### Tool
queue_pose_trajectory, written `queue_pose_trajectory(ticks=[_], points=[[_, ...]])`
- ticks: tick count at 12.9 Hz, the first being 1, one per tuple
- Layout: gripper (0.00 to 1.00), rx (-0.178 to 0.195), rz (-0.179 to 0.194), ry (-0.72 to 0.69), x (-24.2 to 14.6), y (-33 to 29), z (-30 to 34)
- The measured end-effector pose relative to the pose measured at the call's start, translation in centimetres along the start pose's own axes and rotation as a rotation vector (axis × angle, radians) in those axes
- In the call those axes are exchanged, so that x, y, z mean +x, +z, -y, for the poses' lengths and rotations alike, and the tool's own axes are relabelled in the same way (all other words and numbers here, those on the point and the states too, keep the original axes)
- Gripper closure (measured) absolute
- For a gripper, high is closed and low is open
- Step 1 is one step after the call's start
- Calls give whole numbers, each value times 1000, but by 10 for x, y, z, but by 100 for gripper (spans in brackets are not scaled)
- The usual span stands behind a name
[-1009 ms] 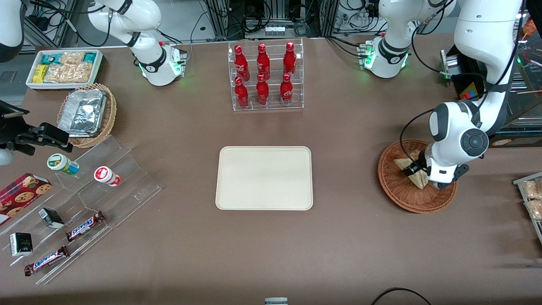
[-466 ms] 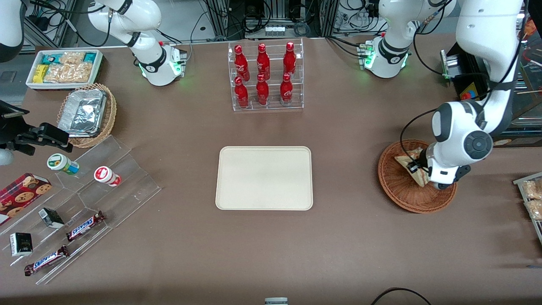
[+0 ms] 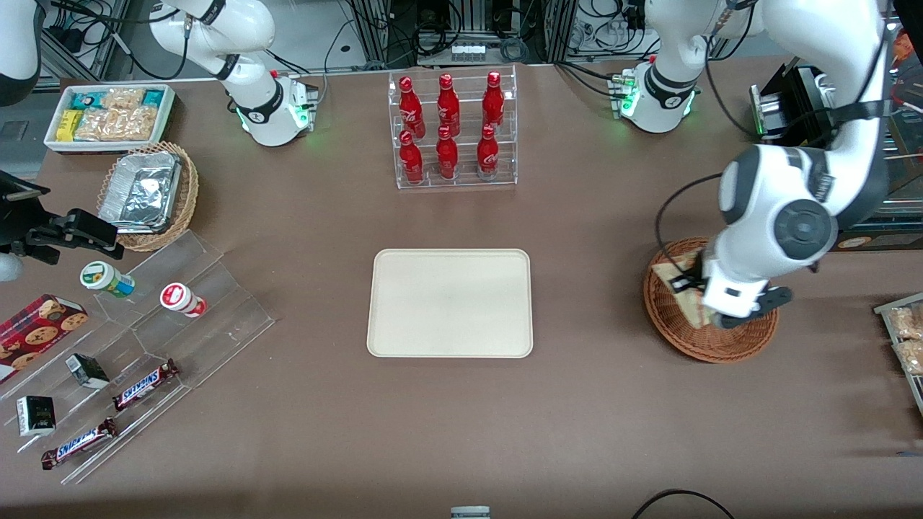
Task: Place sandwich from basket to tray
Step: 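Close the left gripper on the sandwich and lift it from the basket, then carry the held sandwich with the left gripper over the cream tray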
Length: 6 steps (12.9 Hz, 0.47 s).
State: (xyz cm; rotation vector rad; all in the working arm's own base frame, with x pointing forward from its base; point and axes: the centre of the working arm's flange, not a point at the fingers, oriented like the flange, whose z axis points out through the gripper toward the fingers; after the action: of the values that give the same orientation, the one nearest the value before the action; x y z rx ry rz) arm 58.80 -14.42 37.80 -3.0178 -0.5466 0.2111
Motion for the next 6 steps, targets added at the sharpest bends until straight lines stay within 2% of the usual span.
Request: queue_pose_trajectory(ticks=[6], points=[[72,-43,38,268,-51,31,-141]])
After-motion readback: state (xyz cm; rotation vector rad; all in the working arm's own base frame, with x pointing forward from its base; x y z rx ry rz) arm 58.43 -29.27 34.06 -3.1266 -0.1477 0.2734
